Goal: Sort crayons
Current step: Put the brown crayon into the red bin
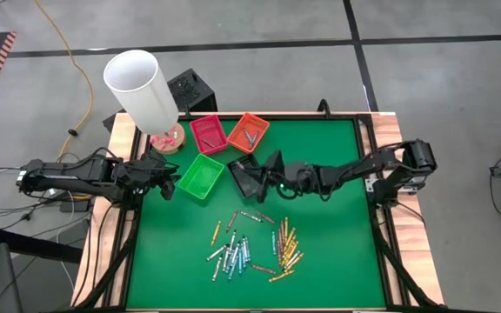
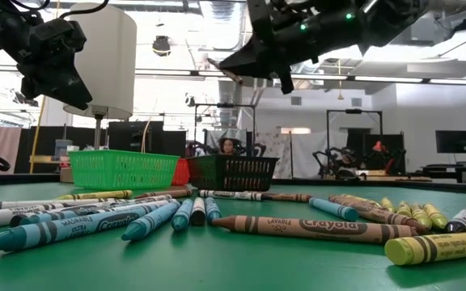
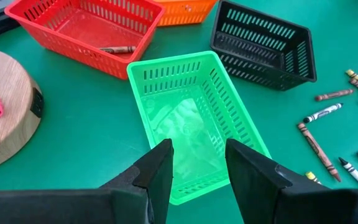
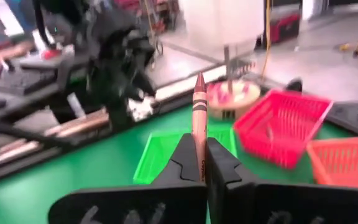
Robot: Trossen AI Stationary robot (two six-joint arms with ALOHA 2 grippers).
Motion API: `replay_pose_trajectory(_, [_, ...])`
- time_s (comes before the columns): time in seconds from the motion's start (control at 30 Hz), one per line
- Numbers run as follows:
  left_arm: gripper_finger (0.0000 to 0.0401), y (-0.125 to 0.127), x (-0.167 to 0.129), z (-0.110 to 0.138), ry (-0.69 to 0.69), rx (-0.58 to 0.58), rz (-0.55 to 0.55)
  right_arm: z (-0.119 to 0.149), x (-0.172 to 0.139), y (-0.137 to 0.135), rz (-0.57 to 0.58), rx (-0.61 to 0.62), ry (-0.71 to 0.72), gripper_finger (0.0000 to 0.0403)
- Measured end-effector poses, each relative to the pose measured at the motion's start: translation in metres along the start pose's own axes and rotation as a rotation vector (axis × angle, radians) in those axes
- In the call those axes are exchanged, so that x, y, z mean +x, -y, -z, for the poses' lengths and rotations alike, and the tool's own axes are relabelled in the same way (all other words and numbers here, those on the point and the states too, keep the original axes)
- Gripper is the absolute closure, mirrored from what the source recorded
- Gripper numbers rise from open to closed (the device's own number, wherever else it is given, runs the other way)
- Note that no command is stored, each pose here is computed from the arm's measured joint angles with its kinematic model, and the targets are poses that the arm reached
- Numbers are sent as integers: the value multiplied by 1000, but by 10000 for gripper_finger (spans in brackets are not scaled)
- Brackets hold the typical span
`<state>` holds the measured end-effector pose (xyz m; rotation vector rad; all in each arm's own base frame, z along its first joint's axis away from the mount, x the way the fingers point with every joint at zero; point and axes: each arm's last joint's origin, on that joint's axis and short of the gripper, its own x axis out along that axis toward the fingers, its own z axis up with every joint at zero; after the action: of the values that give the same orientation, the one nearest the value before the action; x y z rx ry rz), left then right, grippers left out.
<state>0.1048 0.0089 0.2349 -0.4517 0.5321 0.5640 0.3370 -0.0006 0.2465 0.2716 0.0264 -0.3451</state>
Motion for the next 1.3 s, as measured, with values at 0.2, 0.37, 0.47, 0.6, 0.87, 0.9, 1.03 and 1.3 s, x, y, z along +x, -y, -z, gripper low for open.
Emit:
replay_pose_trajectory(0.2, [264,-1,0,0,14,15,-19,-14,6,17,45,-5,91,399])
replay_pose_trajectory(0.37, [264,-1,0,0,15,21,-21,-31,17,22,69,-40,143,399])
replay_pose_trajectory(0.47, [264,-1,0,0,16,21,-21,-33,33,20,65,-88,134,399])
replay_pose_trajectory(0.6, [264,-1,0,-1,16,20,-20,-37,62,21,63,-96,148,399])
replay_pose_trajectory(0.87, [264,-1,0,0,8,20,-22,-40,128,34,92,-97,115,399])
replay_pose_trajectory(0.9, [264,-1,0,0,7,20,-23,-40,136,34,98,-99,103,399])
replay_pose_trajectory(1.03, [264,-1,0,0,7,17,-22,-37,166,41,133,-109,62,399])
replay_pose_trajectory(1.3, [264,-1,0,0,5,12,-24,-30,206,70,211,-72,0,399])
